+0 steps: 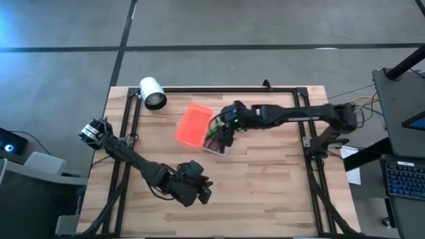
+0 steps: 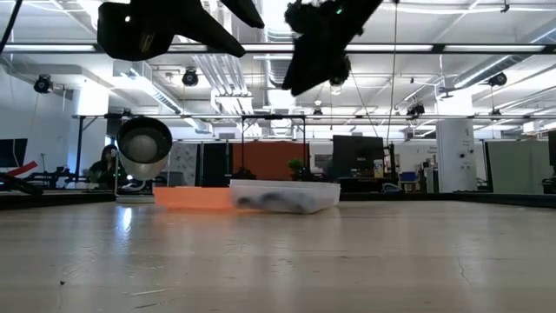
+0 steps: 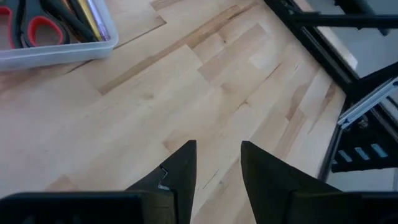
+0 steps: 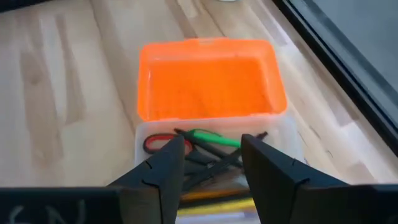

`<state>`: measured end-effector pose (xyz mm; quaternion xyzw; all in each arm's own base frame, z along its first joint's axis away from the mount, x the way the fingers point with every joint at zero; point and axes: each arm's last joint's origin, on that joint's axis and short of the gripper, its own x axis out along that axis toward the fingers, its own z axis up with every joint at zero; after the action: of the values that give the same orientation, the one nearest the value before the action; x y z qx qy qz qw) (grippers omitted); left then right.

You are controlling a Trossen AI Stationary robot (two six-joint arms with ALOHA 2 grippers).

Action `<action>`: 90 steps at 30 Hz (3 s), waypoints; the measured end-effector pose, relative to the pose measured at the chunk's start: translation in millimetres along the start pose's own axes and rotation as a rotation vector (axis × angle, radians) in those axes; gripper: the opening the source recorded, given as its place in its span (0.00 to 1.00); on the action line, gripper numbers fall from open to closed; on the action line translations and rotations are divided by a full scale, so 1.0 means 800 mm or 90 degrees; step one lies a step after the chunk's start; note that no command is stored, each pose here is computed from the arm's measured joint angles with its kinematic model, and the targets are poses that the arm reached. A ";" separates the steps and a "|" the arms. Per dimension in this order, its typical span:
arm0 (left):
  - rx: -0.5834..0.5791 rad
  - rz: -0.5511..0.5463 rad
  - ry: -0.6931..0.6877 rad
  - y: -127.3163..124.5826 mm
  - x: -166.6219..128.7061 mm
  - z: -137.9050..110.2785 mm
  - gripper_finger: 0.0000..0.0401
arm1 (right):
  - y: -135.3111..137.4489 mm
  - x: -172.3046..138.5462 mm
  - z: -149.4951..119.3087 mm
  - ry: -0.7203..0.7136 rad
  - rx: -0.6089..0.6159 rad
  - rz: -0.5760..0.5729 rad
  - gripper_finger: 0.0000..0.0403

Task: Pick & place school supplies into a supply box
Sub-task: Return to Home Position

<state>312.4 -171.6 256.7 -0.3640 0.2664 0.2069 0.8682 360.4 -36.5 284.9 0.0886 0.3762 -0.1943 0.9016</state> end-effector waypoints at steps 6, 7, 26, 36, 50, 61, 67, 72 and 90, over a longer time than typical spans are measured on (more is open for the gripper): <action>-0.056 -0.003 -0.008 0.001 0.003 0.007 0.27 | -0.022 -0.077 -0.005 -0.073 -0.006 0.032 0.33; -0.068 -0.006 -0.009 0.000 0.003 0.008 0.27 | -0.026 -0.093 -0.008 -0.091 -0.004 0.036 0.32; 0.118 -0.278 -0.116 -0.016 -0.059 0.125 0.27 | -0.095 -0.227 -0.196 -0.252 0.137 0.153 0.29; 0.166 -0.261 -0.180 0.023 -0.130 0.114 0.27 | -0.106 -0.225 -0.223 -0.280 0.248 0.137 0.29; 0.174 -0.469 -0.278 0.150 -0.096 0.069 0.27 | -0.081 -0.171 -0.186 -0.373 0.215 0.285 0.29; 0.234 -0.415 -0.295 0.241 -0.183 0.069 0.27 | -0.102 -0.186 -0.156 -0.442 0.129 0.199 0.29; 0.230 -0.391 -0.292 0.282 -0.212 0.062 0.27 | -0.120 -0.182 -0.174 -0.424 0.219 0.070 0.29; 0.236 -0.396 -0.305 0.306 -0.227 0.056 0.27 | -0.118 -0.181 -0.179 -0.436 0.232 0.124 0.29; 0.236 -0.401 -0.331 0.309 -0.171 0.027 0.27 | -0.124 -0.116 -0.269 -0.687 0.307 0.232 0.29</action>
<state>76.8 -17.3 224.6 -0.2011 -0.0520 -0.0339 0.9776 120.6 -34.5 198.9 0.2420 -0.2088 -0.1345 0.9379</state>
